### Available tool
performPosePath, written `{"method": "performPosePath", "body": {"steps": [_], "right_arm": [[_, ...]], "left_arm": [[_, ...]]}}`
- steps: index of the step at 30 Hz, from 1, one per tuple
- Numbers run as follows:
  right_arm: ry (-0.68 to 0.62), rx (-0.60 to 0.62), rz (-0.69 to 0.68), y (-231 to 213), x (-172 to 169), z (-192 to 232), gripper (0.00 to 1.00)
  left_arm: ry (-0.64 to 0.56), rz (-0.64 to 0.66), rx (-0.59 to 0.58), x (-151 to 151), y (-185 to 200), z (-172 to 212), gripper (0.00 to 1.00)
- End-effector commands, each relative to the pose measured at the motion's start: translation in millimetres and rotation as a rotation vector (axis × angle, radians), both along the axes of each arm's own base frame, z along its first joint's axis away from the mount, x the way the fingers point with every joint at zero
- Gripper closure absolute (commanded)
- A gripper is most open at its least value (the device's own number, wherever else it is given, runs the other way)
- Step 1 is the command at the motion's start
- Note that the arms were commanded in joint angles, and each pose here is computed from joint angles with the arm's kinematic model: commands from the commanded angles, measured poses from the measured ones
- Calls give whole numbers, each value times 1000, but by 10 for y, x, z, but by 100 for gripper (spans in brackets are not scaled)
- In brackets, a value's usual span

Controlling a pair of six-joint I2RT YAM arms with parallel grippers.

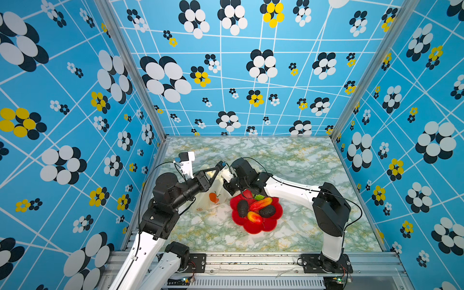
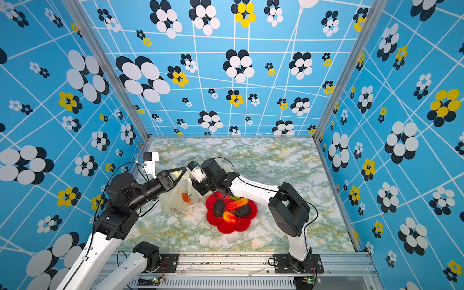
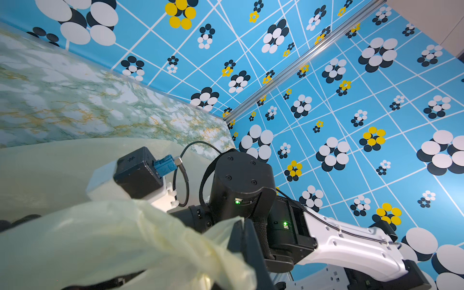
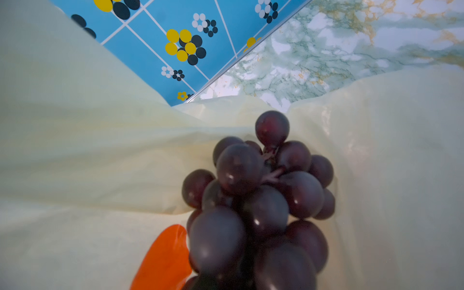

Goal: Place the fruits into the plastic bag
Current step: 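Lower the grapes into the bag held by the left gripper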

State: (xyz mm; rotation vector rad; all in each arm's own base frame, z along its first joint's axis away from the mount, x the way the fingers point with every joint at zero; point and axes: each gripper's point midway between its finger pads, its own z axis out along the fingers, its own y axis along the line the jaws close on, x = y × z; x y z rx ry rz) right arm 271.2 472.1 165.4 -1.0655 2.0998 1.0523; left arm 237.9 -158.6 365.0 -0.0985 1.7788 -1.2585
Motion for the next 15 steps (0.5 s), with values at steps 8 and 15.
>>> {"method": "performPosePath", "body": {"steps": [8, 15], "right_arm": [[-56, 17, -69, -146, 213, 246, 26], [-31, 99, -107, -209, 329, 458, 2]], "left_arm": [[-56, -3, 3, -105, 67, 63, 100], [-45, 1, 3, -123, 82, -3, 100]]}}
